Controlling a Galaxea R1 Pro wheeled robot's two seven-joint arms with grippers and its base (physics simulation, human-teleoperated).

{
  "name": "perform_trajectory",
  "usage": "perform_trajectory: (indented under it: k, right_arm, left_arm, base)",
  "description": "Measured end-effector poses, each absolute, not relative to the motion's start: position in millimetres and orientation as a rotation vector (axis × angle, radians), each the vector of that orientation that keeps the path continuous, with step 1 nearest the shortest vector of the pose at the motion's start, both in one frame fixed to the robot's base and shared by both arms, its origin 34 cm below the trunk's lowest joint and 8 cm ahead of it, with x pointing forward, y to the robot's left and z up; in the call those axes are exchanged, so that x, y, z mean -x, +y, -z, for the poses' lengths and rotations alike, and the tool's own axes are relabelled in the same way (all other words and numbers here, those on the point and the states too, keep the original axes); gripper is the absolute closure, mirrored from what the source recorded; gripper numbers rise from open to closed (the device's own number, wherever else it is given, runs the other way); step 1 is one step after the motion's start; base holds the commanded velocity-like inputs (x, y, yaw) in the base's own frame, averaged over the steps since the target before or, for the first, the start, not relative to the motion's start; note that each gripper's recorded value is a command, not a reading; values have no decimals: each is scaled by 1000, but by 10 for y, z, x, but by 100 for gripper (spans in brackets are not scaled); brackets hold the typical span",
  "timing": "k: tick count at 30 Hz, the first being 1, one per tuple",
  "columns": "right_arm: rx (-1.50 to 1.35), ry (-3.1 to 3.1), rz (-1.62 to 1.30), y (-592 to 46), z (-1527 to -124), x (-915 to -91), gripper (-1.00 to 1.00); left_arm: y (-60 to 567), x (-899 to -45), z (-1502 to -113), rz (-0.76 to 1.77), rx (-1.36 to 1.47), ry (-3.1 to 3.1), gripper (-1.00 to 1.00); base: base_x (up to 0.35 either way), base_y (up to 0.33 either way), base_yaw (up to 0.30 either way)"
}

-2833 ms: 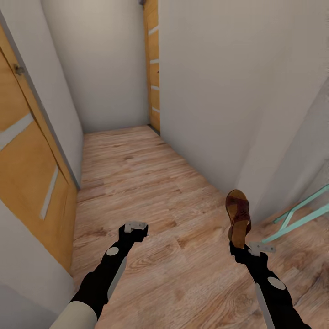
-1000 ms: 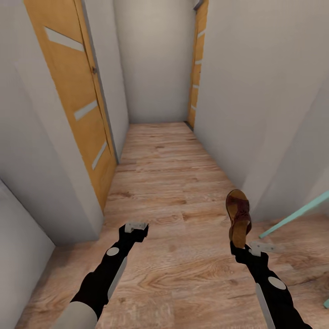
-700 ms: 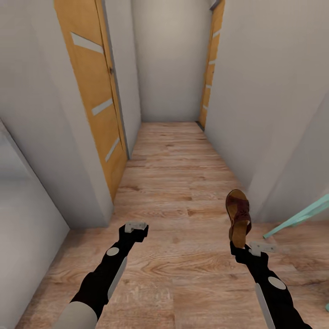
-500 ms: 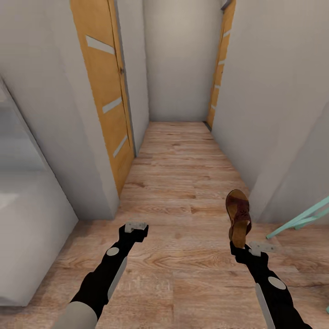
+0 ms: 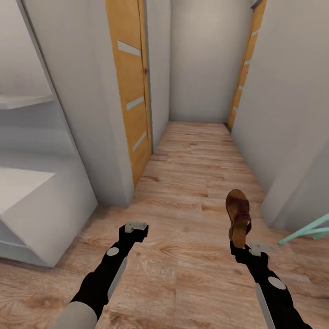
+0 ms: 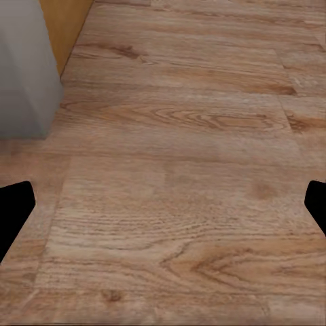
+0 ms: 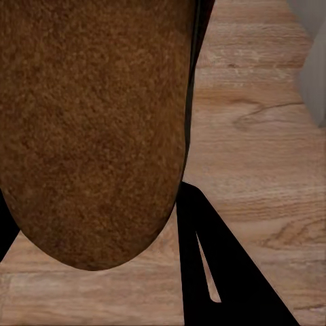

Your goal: Pick up the two gym shoes and the two sandals from the corridor floor and place them onto the hallstand (shoe rack) in the corridor, making sure they are on the rack and not on the floor. Arrange them so the two gym shoes are next to each other and the two sandals are next to each other.

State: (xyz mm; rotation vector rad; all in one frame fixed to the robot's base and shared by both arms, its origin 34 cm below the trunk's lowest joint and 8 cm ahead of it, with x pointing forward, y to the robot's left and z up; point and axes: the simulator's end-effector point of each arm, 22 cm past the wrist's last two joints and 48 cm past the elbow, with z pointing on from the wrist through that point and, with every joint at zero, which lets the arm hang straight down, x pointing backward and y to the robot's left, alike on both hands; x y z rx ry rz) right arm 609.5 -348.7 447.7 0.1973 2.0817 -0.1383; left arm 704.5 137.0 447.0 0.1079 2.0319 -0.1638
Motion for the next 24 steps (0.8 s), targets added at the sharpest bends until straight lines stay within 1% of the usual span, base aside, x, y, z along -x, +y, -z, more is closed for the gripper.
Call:
perform_trajectory:
  k: [21,24]
  right_arm:
    - [-198,2060,136,-3488,-4587,-6114,100]
    - [-198,2057,135,-3488,-4604,-6116,100]
  left_arm:
    - [1369,-7065,-4598,162,-109,2011,-100]
    - [1369,-7067,-4618,162,-109,2008,-100]
  base:
    - [-2,-1,251]
    - [0,-77,235]
